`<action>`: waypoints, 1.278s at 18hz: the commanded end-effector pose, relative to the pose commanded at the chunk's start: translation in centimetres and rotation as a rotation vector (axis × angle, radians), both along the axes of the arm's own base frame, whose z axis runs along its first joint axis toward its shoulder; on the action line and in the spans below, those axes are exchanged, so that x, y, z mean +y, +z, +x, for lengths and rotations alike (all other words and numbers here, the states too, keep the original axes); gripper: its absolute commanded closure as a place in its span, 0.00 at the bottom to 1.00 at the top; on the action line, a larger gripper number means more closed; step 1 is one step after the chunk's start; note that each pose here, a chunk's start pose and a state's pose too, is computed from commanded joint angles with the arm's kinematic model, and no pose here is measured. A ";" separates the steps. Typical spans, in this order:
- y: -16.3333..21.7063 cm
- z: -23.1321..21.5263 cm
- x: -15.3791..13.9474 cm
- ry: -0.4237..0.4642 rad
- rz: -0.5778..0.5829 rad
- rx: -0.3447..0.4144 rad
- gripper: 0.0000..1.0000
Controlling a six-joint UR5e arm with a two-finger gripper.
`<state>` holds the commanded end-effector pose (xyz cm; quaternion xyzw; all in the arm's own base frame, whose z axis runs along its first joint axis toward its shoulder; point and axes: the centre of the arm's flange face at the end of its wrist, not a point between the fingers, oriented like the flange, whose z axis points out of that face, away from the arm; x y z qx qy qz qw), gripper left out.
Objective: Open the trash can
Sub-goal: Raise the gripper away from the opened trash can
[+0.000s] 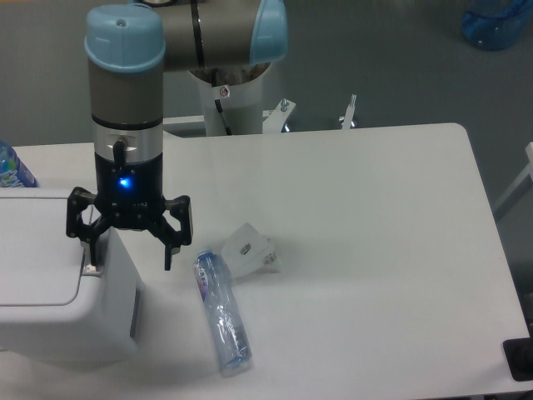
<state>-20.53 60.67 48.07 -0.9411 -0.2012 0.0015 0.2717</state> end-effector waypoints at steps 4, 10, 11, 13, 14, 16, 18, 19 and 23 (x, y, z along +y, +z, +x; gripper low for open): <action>0.0 0.0 0.0 0.000 0.000 0.000 0.00; 2.2 -0.1 -0.1 -0.002 0.036 0.025 0.00; 3.2 -0.3 -0.1 0.001 0.051 0.035 0.00; 4.2 -2.7 -0.8 0.043 0.061 0.057 0.00; 5.1 -4.0 -1.9 0.079 0.060 0.083 0.00; 5.8 -6.6 -3.9 0.125 0.025 0.158 0.00; 5.6 -8.3 -5.1 0.103 -0.045 0.242 0.00; 5.4 -9.1 -5.7 0.089 -0.089 0.288 0.00; 4.2 -11.2 -7.5 -0.046 -0.274 0.393 0.00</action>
